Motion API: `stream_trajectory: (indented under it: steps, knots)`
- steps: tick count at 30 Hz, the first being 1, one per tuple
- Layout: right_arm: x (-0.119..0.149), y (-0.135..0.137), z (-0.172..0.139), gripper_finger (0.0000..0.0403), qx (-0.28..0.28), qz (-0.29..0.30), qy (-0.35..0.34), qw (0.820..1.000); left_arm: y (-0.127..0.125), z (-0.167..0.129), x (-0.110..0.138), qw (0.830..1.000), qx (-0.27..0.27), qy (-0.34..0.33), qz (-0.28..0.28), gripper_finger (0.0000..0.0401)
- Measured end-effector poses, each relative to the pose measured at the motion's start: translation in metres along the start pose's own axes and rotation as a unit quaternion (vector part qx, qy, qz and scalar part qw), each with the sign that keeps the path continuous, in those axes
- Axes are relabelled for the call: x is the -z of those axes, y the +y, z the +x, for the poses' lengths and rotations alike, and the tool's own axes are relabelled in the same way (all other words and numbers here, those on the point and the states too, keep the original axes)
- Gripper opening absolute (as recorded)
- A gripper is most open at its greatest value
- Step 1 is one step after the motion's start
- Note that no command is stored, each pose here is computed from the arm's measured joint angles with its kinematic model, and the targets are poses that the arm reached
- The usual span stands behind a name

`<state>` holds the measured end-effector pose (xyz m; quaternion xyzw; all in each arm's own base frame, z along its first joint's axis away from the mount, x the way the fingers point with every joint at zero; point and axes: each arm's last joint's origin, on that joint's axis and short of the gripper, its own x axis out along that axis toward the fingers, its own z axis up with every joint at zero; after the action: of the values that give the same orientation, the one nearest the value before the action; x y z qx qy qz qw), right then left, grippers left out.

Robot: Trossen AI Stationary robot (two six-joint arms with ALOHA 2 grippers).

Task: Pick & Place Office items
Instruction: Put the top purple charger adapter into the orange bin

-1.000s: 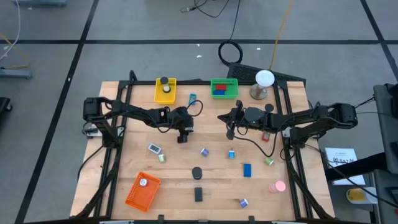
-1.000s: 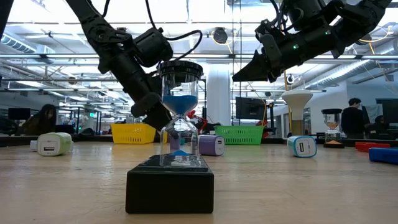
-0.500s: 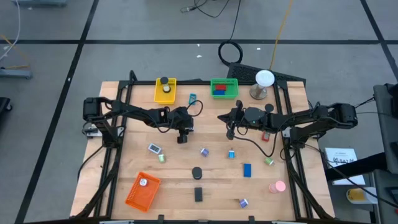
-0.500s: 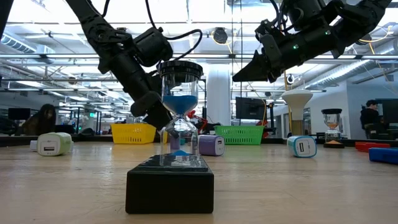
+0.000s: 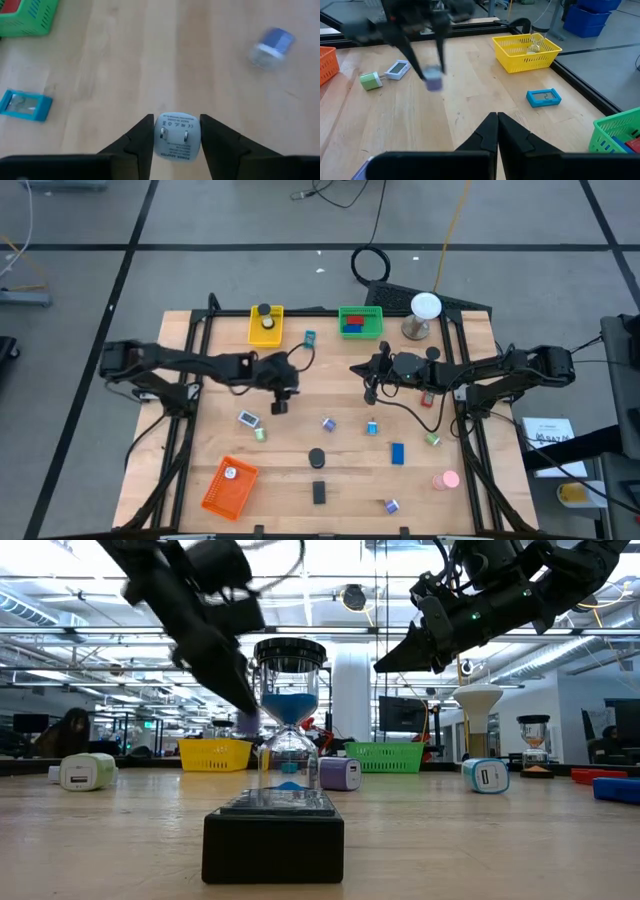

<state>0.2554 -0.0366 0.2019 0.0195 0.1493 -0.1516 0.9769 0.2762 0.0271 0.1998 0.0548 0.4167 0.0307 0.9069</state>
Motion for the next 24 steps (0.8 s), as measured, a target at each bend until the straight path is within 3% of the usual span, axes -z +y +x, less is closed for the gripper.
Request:
stream_trajectory:
  steps: [6,14,24]
  knots:
    - [0.0,0.0,0.0,0.0,0.0,0.0,0.002,1.0,-0.042,-0.054,0.004,0.999,0.042,0.005,0.01,0.0135]
    - [0.0,0.0,0.0,0.0,0.0,0.0,0.002,1.0,-0.098,-0.114,0.027,0.996,0.085,0.006,-0.015,0.0136]
    - [0.0,0.0,0.0,0.0,0.0,0.001,0.002,1.0,-0.169,-0.139,0.055,0.991,0.133,-0.009,-0.021,0.0135]
